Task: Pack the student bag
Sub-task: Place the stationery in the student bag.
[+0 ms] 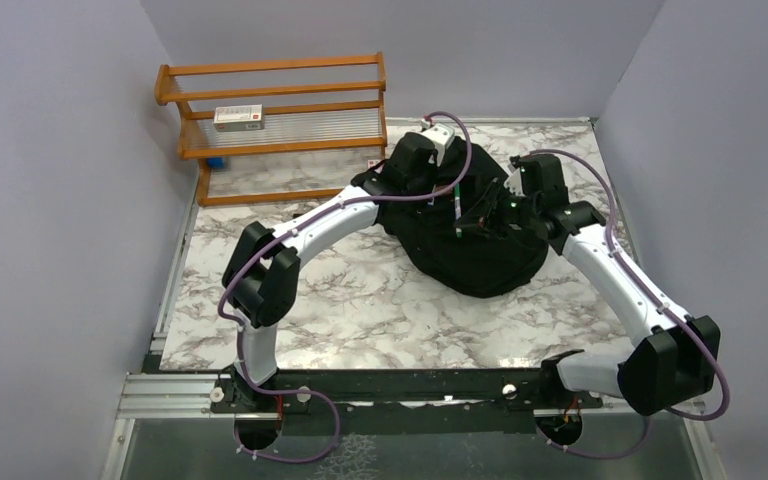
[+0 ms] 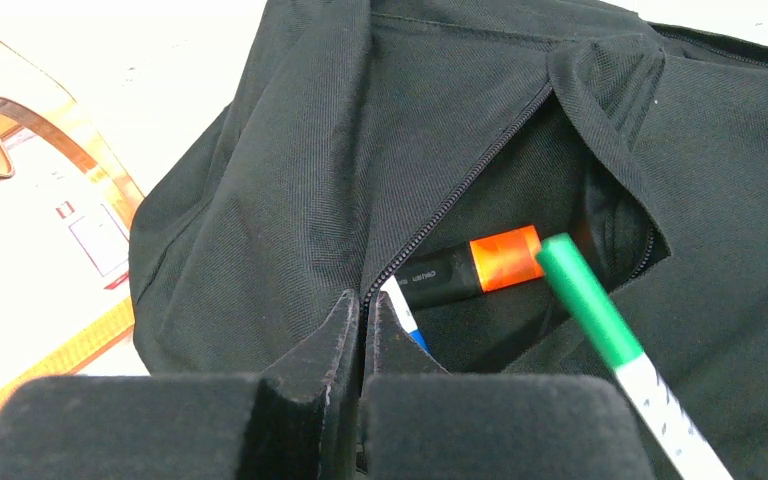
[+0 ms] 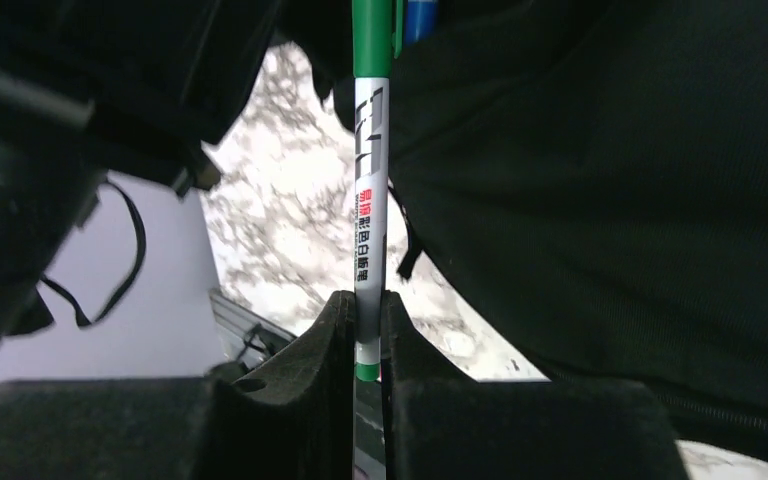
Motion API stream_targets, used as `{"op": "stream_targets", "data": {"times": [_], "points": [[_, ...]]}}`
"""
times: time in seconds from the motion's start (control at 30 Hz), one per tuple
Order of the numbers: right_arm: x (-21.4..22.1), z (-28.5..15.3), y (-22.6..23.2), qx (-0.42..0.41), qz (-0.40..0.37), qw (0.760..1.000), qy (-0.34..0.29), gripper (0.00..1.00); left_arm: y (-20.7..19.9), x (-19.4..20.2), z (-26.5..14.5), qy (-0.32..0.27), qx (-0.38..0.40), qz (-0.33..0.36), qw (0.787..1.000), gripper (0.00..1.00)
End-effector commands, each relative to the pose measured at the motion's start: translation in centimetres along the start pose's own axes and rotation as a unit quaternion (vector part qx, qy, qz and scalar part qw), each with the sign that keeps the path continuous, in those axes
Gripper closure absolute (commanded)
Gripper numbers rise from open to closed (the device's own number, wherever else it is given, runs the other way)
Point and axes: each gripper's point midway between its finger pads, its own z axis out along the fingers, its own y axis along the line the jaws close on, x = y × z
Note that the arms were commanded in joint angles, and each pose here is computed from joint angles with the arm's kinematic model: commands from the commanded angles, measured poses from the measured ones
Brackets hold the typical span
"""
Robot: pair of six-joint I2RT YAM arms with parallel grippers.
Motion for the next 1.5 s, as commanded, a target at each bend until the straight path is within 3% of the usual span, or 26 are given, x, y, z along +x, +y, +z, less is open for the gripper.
{"op": "stream_targets", "data": {"times": [0.0, 0.37, 0.63, 1.17, 1.33, 1.47], "points": [[-3.2, 0.4, 2.0, -0.054, 0.027, 0.998, -0.021, 1.0, 0.8, -4.2, -2.3, -0.065, 0.001, -0.002, 0.998, 1.0], [-2.7, 2.3, 2.7, -0.104, 0.067, 0.991, 0.049, 0.99, 0.3, -4.5, -2.0, -0.068, 0.011, 0.005, 0.998, 1.0], [-2.2, 2.3, 1.3, -0.079, 0.073, 0.993, 0.039, 1.0, 0.0, -4.8, -1.8, -0.07, 0.019, 0.007, 0.997, 1.0], [-11.2, 7.8, 1.1, -0.065, 0.07, 0.995, -0.037, 0.98, -1.5, -3.9, -2.8, -0.061, 0.05, 0.014, 0.997, 1.0], [-12.8, 9.4, -0.1, -0.04, 0.053, 0.996, -0.061, 0.91, -1.8, -3.6, -2.7, -0.056, 0.056, 0.013, 0.997, 1.0], [-12.9, 10.3, -0.5, -0.039, 0.03, 0.998, -0.05, 0.72, -2.0, -3.6, -2.9, -0.055, 0.058, 0.011, 0.997, 1.0]]}}
